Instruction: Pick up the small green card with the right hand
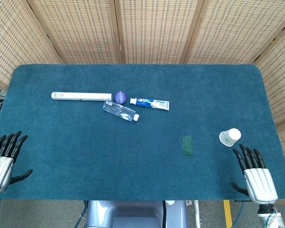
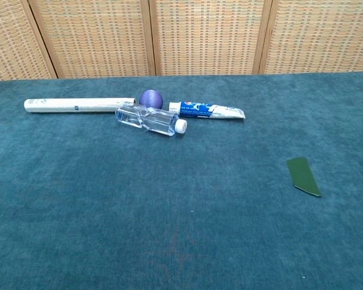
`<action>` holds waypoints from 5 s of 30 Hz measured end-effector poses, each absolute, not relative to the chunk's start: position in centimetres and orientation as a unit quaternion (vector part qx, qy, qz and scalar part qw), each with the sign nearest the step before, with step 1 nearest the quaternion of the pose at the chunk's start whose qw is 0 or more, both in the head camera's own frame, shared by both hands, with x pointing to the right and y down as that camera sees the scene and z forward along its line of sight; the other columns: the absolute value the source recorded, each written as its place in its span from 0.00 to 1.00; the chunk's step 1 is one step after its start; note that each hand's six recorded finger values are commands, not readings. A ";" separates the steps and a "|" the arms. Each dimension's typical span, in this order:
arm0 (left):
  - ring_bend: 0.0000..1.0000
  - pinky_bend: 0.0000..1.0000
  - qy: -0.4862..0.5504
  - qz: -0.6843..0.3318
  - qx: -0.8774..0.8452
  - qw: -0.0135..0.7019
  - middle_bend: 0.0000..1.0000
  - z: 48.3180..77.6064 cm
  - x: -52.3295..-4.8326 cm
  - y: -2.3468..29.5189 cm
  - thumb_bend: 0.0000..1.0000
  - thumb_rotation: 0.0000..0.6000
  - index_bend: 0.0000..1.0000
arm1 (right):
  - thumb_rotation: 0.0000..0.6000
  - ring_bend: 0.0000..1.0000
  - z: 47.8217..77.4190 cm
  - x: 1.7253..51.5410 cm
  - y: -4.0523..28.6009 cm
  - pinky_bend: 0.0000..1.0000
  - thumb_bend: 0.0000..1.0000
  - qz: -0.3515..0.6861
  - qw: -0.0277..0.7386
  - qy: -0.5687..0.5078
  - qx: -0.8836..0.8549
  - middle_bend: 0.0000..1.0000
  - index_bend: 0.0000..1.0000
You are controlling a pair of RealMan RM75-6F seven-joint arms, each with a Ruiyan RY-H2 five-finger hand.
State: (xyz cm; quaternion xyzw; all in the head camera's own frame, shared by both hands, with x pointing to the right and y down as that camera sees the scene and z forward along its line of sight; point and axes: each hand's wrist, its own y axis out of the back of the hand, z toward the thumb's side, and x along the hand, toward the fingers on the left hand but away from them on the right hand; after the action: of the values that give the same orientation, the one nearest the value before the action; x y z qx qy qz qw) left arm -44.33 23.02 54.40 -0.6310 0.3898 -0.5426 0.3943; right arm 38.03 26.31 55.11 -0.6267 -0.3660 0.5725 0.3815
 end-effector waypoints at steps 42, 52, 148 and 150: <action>0.00 0.00 0.396 -0.548 -0.635 0.373 0.00 55.1 -45.3 22.5 0.08 1.00 0.00 | 1.00 0.00 66.5 24.0 21.2 0.00 0.16 0.556 0.303 -0.361 -0.685 0.00 0.00; 0.00 0.00 0.394 -0.550 -0.636 0.371 0.00 55.3 -45.3 22.5 0.08 1.00 0.00 | 1.00 0.00 68.3 23.8 20.7 0.00 0.16 0.555 0.298 -0.378 -0.678 0.00 0.00; 0.00 0.00 0.378 -0.553 -0.641 0.374 0.00 56.1 -44.5 22.9 0.08 1.00 0.00 | 1.00 0.00 73.0 27.6 17.2 0.00 0.21 0.600 0.279 -0.383 -0.645 0.00 0.00; 0.00 0.00 0.378 -0.552 -0.641 0.374 0.00 56.1 -44.5 22.9 0.08 1.00 0.00 | 1.00 0.00 73.1 27.5 17.3 0.00 0.21 0.601 0.279 -0.380 -0.646 0.00 0.02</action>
State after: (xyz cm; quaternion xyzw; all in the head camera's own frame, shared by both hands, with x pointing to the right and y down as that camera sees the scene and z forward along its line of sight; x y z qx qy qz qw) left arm -44.49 22.86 56.05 -0.6415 0.3784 -0.5525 0.3742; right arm 27.47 17.27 73.05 -0.6459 -0.3798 0.6007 0.2787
